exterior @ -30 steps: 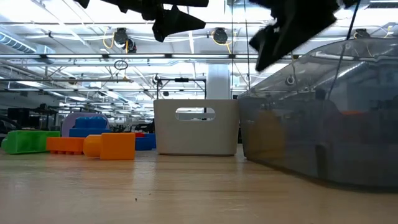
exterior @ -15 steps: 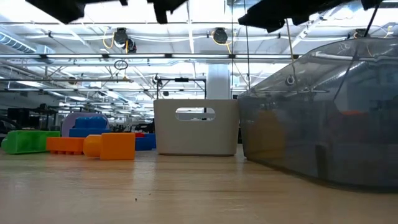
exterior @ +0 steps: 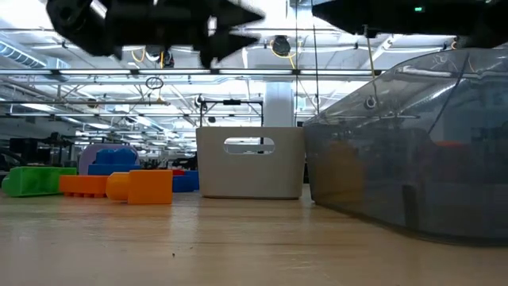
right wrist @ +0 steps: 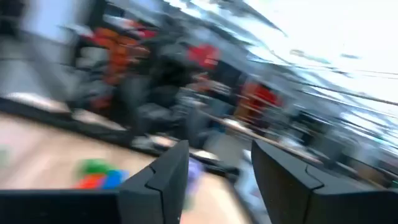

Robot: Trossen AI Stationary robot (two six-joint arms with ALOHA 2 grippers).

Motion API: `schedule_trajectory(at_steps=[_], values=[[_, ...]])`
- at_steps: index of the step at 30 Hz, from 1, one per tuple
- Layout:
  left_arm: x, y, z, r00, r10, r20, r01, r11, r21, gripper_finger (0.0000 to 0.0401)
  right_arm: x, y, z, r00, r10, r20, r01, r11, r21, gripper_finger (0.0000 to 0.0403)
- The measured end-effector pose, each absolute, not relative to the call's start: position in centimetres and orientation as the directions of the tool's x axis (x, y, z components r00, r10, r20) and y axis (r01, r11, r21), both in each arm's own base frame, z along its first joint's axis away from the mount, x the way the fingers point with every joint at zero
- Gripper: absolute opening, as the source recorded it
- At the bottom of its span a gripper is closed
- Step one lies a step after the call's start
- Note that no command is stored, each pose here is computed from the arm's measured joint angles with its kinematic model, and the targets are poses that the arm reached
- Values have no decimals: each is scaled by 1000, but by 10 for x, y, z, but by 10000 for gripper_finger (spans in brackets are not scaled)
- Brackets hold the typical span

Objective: Pick & Place Toys
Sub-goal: Put the blue game piece into the black bin

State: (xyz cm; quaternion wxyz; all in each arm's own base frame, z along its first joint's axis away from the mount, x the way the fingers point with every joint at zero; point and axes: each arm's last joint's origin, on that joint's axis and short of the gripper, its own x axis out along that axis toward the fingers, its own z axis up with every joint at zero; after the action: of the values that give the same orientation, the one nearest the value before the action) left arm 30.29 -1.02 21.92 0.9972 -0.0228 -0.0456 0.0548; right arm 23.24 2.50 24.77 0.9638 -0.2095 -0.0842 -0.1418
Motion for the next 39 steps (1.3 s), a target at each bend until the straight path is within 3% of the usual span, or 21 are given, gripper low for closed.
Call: schedule_trajectory(at_steps=[4,7,15,20,22,27,32,35,39], values=[[275,9,206,979,198,46,-189,970,-150,271,246,-4,275,948,-224,225,291,896,-335,143],[260,15,206,974,221,58,-206,959,-195,271,257,-30,293,972,-167,168,199,960,-198,127],[238,5,225,980,181,83,-171,979,-113,271,260,-53,309,984,-74,162,45,983,178,105],[231,-15,236,987,99,130,-91,994,-68,271,269,-7,290,966,254,45,-258,955,146,106],[228,-29,236,993,35,114,-29,998,-56,271,273,20,282,950,313,10,-312,944,112,106],[223,-60,225,999,-31,10,32,997,-64,271,273,79,279,955,290,61,-295,949,109,99],[208,-76,221,994,19,-105,-12,998,70,271,261,123,271,965,261,30,-262,957,121,89],[196,-77,228,960,16,-280,22,991,133,271,255,142,264,972,235,-4,-233,965,117,83],[181,-64,253,851,61,-522,-26,997,75,271,253,151,258,983,182,-21,-178,978,107,77]])
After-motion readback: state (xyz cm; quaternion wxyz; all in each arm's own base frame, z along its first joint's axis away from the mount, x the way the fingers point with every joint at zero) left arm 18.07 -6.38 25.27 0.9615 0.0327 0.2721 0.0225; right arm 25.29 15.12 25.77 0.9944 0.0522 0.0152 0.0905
